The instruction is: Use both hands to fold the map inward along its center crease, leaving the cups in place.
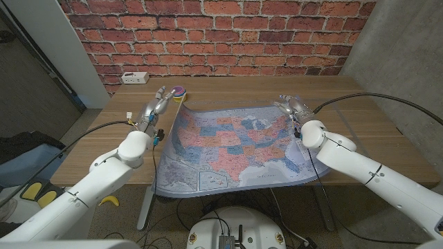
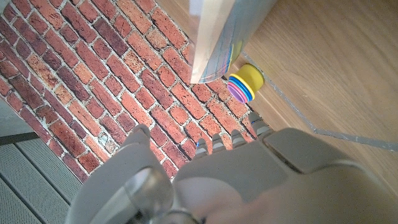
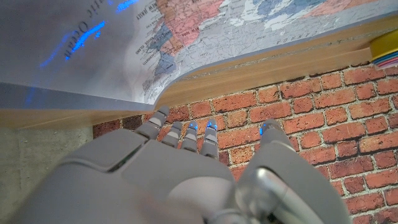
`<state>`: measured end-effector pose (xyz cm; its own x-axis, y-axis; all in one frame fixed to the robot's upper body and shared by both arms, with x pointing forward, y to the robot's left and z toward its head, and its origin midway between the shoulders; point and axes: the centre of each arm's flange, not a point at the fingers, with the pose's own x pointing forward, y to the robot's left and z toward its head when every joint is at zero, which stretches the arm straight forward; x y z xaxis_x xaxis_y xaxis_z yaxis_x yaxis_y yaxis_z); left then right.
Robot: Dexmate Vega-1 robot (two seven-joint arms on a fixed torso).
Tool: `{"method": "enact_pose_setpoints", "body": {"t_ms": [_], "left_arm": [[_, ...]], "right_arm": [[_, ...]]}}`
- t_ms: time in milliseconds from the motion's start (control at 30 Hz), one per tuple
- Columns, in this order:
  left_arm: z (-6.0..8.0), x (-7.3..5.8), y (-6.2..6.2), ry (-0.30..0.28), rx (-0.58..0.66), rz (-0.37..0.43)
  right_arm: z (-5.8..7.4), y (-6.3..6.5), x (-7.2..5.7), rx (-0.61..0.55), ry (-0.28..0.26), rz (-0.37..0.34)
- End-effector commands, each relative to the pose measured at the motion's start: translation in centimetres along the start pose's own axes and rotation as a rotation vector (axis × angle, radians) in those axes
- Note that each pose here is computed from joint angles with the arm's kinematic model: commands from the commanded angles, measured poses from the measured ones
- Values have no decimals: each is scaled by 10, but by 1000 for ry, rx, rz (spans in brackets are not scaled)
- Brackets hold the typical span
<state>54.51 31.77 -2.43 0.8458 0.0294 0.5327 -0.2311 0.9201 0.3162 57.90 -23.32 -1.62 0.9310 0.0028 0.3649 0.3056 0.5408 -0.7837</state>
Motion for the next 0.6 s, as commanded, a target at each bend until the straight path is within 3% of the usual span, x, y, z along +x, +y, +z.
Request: {"method": "enact_pose_setpoints", "body": {"t_ms": [33, 300, 600], "left_arm": [[2, -20, 11, 51, 65, 45], [7, -34, 11, 93, 113, 89], [15, -43, 1, 173, 172, 125]], "right_arm": [[5, 10, -6, -139, 70, 41], [0, 16, -7, -167, 122, 84], [-6, 23, -8, -191, 153, 111]]}}
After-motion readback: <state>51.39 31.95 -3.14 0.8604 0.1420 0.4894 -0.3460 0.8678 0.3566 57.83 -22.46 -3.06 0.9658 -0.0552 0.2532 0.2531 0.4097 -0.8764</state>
